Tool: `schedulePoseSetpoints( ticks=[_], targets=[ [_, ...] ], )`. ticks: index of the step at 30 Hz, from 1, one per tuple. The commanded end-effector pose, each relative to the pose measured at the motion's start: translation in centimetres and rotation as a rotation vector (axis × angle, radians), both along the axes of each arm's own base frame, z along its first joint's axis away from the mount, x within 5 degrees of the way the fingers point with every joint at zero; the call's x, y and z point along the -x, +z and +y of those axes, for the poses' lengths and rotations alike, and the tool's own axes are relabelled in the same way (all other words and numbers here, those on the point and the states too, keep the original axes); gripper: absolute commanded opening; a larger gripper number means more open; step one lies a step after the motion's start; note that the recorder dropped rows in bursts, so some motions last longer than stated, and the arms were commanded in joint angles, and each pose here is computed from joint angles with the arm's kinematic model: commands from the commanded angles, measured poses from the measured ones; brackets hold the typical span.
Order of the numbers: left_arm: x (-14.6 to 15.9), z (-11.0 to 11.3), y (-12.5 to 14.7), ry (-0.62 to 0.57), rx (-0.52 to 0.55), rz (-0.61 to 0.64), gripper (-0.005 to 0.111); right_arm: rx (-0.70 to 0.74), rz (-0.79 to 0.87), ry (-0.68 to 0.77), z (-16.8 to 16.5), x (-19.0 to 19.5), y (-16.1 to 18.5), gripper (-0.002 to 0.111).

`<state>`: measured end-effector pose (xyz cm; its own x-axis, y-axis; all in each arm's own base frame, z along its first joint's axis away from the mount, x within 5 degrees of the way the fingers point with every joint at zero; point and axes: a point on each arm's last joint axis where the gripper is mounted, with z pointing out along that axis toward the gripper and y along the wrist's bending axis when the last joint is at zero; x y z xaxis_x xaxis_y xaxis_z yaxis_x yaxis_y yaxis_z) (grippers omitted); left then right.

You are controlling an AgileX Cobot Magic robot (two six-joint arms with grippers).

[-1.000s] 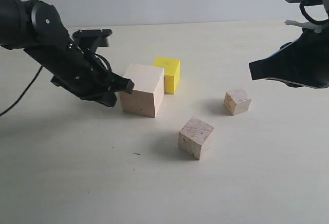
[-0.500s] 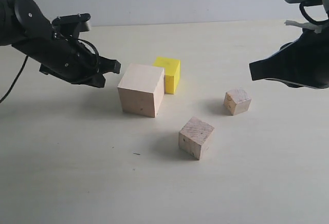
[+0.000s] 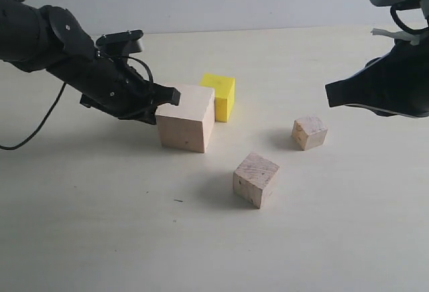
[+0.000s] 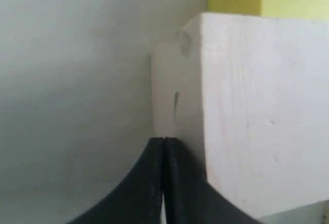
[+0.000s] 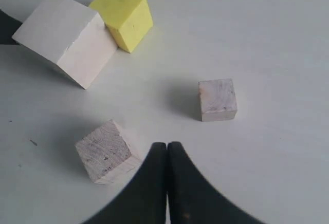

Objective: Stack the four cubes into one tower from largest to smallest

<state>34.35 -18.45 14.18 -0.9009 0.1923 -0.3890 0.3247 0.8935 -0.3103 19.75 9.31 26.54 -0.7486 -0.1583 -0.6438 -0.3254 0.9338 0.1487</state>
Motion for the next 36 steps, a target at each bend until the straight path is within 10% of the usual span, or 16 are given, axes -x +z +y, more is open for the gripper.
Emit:
schedulePoseSetpoints(
  ticks=[1,36],
  targets=[
    [0.44,-1.47,0.31,-0.019,0.020,-0.021,0.000,0.006,-0.006,0.010,0.07,-0.04,0.20,0.000],
    [0.83,-1.57,0.21,-0.019,0.026,0.025,0.000,0.044,-0.053,0.025,-0.10,-0.32,0.35,0.000]
  ],
)
